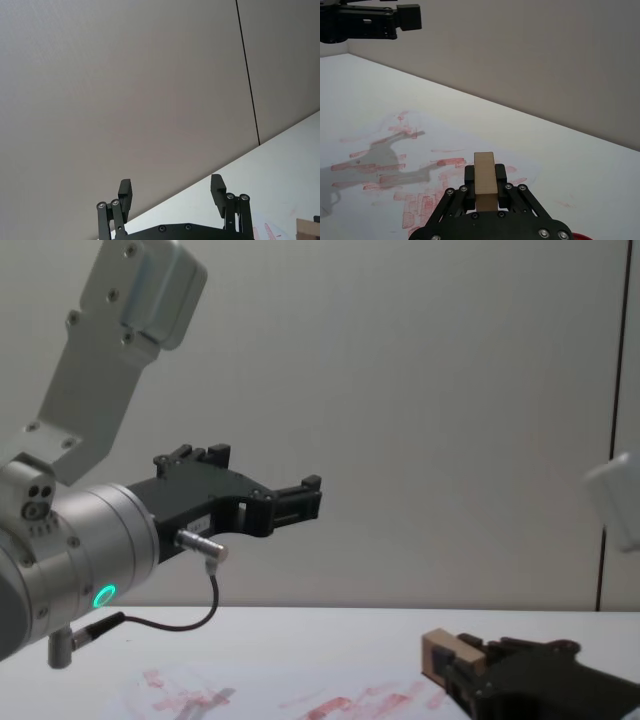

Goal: Use the one hand to pick up the stamp and affix it onto the A4 paper.

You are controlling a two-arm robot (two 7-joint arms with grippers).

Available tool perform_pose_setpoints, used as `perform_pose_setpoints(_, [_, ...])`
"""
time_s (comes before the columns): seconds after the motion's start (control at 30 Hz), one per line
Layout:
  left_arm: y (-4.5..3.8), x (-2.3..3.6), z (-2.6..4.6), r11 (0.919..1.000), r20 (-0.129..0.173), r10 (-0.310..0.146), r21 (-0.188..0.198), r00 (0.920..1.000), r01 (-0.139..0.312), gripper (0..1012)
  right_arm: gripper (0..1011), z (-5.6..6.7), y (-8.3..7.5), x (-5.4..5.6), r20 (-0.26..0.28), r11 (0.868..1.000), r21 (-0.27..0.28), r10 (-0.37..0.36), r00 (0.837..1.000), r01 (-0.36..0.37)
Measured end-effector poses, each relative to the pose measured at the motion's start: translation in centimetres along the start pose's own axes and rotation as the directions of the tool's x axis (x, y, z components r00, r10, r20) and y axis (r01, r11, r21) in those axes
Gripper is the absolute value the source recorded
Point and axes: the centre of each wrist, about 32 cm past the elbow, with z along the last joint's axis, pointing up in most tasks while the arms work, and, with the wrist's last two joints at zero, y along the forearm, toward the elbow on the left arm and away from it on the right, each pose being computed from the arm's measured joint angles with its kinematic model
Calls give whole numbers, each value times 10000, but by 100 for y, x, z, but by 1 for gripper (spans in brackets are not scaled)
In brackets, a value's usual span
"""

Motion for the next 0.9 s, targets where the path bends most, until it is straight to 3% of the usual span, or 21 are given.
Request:
perform_pose_setpoints(0.23, [0,0,0,10000,0,0,1,10000,0,1002,217,-9,96,-55,215,9997,-229,128,9997,-123])
perform_pose_setpoints(0.9, [0,0,0,10000,0,1,0,10000,-1,1003,217,-126,287,-69,334,9941,-1084,76,9994,-39])
